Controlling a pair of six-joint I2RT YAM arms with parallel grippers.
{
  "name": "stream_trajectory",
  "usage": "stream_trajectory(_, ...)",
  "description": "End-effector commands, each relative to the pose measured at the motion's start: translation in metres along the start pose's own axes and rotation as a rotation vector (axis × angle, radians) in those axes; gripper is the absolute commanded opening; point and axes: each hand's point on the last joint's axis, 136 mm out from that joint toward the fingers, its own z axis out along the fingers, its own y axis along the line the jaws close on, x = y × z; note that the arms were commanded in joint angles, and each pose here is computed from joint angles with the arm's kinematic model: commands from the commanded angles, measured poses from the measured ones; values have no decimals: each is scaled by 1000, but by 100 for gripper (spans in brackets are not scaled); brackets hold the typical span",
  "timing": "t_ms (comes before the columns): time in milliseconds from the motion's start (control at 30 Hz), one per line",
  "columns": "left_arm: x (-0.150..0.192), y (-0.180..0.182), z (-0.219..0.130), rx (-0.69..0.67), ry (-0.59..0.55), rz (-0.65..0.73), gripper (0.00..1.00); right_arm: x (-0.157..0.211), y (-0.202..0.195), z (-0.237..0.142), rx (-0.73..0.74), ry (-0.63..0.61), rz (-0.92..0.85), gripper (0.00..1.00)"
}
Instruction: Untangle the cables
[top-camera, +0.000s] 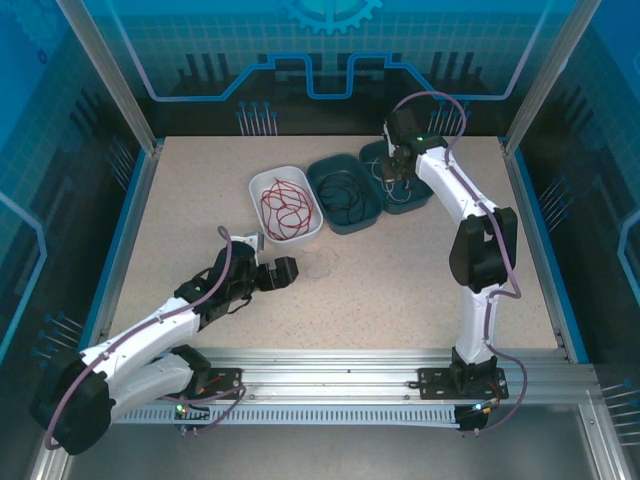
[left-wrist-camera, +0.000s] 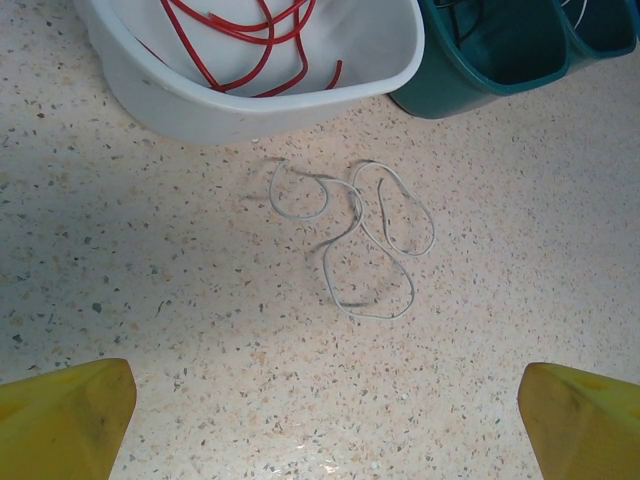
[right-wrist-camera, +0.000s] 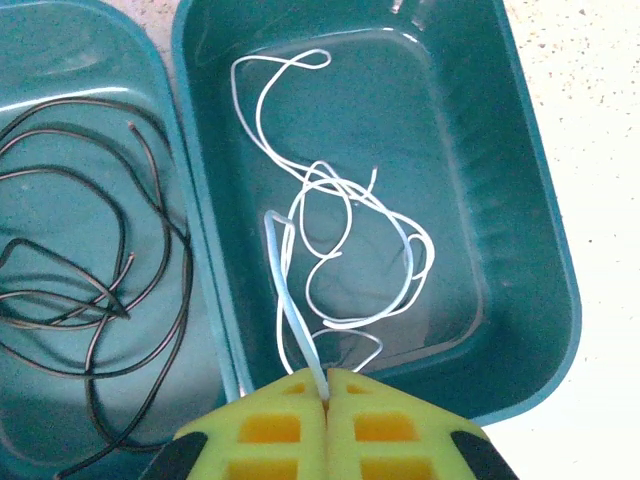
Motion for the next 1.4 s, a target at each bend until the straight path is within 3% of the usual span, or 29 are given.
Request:
stream_trajectory(0,-12,-4,-6,-4,-33,15,99,-2,-15,8,8,28,8,6)
stream_trajectory(100,-12,-4,-5,0,-32,13,99,-4,-18,19,11,42,11,12)
stream_trajectory(267,-14,-8,-5,10,-29,13,99,-10,-20,26,13,55,19,34)
stream_trajectory(600,-19,-5,-4,-15,-46,16,99,0,-1,-22,-65,6,38,41)
stream_trajectory(767,-21,1,-2,-48,-58,0,99,38,41,-58,-132,-27,1,47)
stream_trajectory(967,-20,15,-2,-109,-70,-36,99,110,95,-80,-195,-4,-1,51)
stream_trajectory(1167,-18,18,-2,-111,-63,-47,99,168,134,-69,-236,63,46,53)
stream_trajectory(1367,-17,18,-2,-109,-62,-49,99,195,170,-34,-274,135,59,52)
